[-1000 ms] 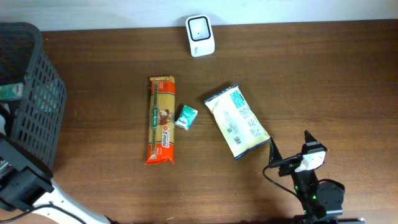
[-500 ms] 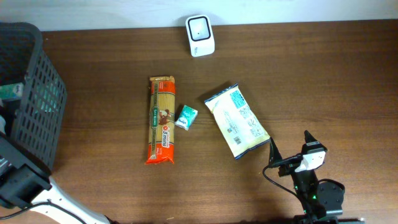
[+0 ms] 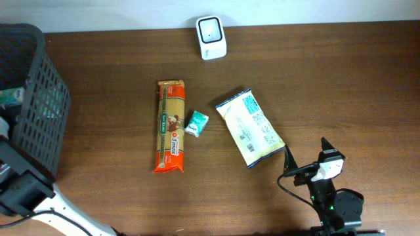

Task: Scan the item barcode
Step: 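Grasp the white tube in the basket, place it beside the spaghetti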

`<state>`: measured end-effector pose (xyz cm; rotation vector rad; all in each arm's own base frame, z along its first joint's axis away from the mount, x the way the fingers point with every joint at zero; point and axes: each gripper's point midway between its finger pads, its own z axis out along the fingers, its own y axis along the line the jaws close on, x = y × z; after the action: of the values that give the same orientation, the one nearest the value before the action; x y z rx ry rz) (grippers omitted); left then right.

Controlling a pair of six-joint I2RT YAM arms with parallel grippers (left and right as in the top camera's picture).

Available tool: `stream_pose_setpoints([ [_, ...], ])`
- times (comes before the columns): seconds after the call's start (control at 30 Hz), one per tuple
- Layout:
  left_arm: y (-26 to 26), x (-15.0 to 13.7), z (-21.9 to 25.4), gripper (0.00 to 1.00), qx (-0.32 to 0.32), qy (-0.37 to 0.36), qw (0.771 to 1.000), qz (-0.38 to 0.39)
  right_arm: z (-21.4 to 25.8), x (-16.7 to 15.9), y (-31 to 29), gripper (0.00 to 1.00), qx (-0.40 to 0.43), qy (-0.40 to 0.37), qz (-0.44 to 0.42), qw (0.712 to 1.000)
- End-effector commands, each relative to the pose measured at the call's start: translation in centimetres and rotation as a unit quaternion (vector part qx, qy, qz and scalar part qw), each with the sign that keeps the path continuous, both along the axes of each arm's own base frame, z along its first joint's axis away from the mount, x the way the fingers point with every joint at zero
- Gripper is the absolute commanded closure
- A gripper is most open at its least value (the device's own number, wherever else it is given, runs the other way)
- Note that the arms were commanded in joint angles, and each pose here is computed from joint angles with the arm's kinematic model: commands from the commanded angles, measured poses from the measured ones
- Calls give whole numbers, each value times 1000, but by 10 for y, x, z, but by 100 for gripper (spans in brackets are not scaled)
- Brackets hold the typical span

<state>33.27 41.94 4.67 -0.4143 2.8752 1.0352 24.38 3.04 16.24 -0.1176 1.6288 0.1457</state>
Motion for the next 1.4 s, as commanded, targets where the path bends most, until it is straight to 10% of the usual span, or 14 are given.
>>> stream_pose_setpoints([
  [0.0, -31, 11, -28, 100, -59, -4, 998, -29, -3, 0, -1, 1, -1, 1, -1, 1000],
  [0.33, -50, 46, 120, 100, -22, -201, 978, -57, -3, 0, -1, 1, -1, 1, 0, 1000],
  [0.67, -215, 80, 328, 100, -37, -472, 868, -152, -3, 0, -1, 1, -1, 1, -1, 1000],
  [1.07, -365, 88, 305, 100, -199, -424, 848, -247, -3, 0, -1, 1, -1, 1, -1, 1000],
  [1.37, -435, 27, 78, 100, -374, -143, 914, -66, -3, 0, -1, 1, -1, 1, -1, 1000],
])
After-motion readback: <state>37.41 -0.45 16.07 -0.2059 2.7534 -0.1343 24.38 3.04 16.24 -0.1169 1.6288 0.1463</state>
